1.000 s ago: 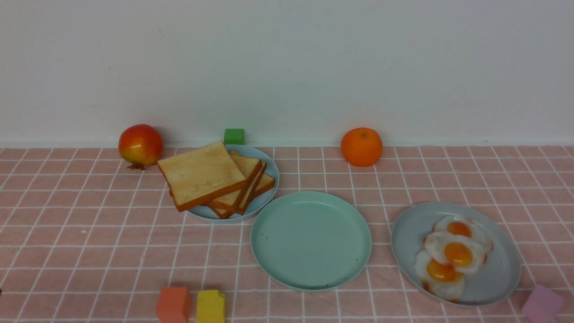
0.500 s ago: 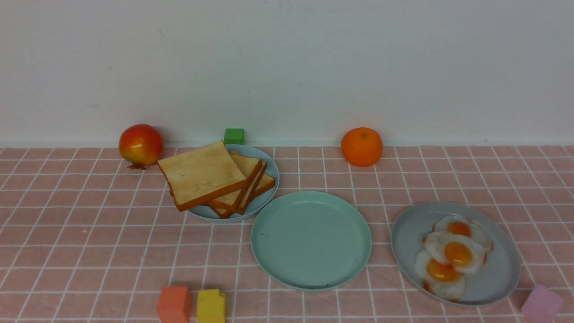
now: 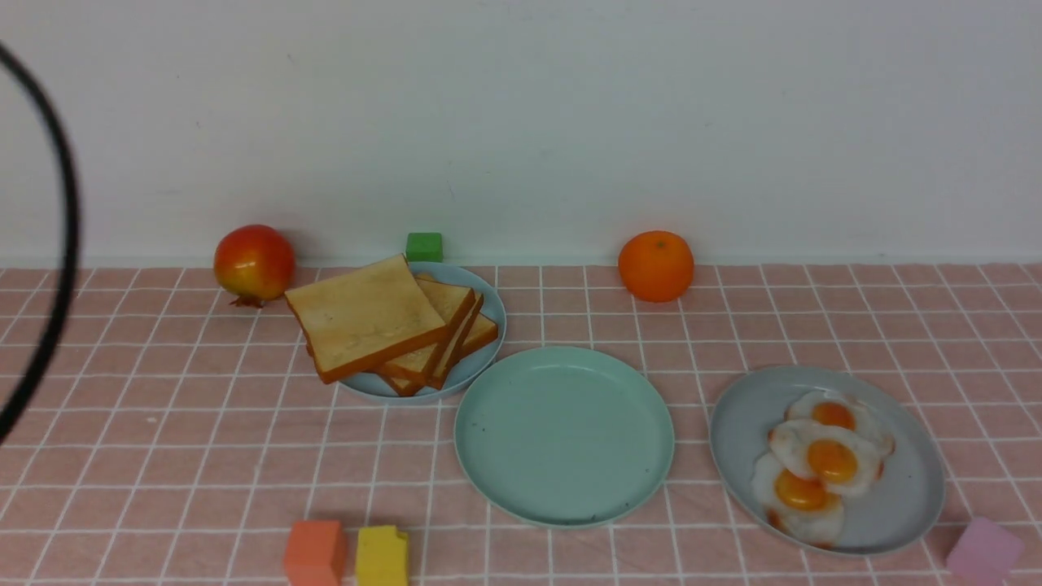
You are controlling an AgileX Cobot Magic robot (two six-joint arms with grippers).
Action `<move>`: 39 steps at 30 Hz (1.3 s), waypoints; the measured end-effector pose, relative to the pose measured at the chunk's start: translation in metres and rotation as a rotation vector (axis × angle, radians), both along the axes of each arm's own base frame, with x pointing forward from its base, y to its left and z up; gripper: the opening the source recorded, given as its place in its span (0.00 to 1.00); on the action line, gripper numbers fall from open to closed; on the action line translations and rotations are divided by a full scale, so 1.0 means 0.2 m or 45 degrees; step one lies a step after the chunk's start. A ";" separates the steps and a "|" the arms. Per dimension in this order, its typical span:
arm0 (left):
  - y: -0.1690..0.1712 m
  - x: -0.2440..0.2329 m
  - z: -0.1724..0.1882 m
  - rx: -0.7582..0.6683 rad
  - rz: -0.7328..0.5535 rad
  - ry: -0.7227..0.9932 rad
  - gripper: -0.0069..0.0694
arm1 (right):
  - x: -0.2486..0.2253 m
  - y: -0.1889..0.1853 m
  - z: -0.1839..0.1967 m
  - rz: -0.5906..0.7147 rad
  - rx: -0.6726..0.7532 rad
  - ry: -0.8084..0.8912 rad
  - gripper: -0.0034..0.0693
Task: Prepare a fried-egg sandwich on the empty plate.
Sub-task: Use the left arm to grab a slice of bread
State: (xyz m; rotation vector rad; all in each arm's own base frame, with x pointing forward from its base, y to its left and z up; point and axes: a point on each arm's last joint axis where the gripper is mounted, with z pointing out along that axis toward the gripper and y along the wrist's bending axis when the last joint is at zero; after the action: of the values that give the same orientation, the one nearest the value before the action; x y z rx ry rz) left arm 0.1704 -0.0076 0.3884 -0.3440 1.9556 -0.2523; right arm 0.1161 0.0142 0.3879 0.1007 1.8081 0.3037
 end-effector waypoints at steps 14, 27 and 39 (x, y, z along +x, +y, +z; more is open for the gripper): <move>-0.12 0.57 -0.30 -0.141 -0.146 0.615 0.41 | 0.17 0.23 -0.28 0.533 -0.042 0.787 0.38; 0.17 0.92 -0.55 -0.610 -0.304 0.624 0.47 | 0.14 0.35 -0.28 0.757 -0.128 0.732 0.44; 0.25 1.24 -0.99 -0.863 -0.326 0.638 0.74 | 0.19 0.43 -0.27 0.937 -0.067 0.636 0.44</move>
State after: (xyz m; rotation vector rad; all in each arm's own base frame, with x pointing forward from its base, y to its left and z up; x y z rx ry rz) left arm 0.4186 0.0428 0.1894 -0.6378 2.3635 -1.0952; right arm 0.1538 0.1002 0.3329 -0.5877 2.2977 0.8029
